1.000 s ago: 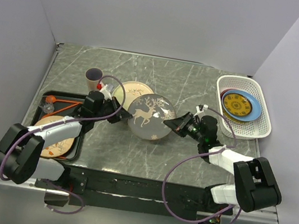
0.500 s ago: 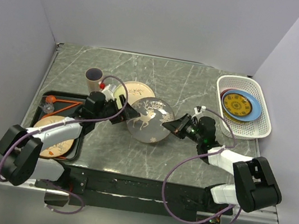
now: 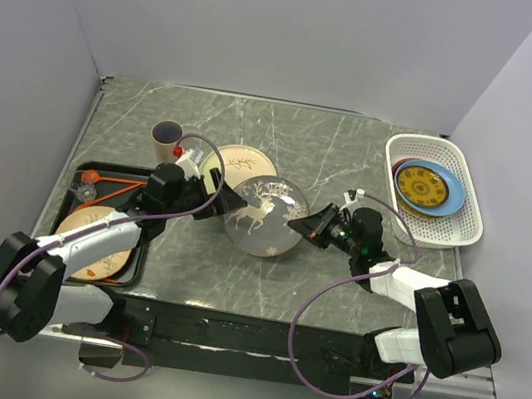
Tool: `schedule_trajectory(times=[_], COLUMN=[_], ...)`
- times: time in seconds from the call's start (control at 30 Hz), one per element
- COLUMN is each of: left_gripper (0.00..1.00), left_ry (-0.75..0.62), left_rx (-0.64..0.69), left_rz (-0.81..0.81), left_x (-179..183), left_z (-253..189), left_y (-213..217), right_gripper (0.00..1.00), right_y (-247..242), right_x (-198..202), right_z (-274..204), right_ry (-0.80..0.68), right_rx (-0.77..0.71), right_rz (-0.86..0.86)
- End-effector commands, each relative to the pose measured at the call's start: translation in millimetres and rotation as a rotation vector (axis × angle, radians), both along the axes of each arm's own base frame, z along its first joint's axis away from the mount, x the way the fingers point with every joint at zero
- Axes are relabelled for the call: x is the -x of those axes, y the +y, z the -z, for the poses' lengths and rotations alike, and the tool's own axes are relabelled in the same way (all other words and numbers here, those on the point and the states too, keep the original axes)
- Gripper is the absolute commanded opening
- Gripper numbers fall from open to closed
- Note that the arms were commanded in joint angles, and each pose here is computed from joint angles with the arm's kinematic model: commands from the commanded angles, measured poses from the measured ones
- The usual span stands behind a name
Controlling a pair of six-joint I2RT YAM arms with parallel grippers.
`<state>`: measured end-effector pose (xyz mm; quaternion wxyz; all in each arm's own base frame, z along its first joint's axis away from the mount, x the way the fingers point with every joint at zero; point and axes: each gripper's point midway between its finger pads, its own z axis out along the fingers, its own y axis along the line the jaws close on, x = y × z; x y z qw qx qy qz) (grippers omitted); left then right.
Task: Place the plates into the plastic bin on the countertop
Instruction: Place the plate in the plastic bin.
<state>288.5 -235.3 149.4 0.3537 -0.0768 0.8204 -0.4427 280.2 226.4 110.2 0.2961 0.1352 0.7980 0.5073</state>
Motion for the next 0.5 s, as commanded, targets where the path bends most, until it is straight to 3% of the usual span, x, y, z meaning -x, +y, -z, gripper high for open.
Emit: schedule_trajectory(times=[0.0, 0.47], left_gripper=[0.99, 0.99], left_ry=[-0.148, -0.147], left_rx=[0.029, 0.024], left_rz=[-0.008, -0.003], left_x=[-8, 2], left_z=[-37, -33], left_y=[-1, 4], right_gripper=[0.0, 0.0], right_y=[6, -30], right_x=[-8, -19], right_z=[-34, -41], right_ry=[-0.129, -0.148], right_rx=[-0.016, 0.018], right_rz=[-0.022, 0.06])
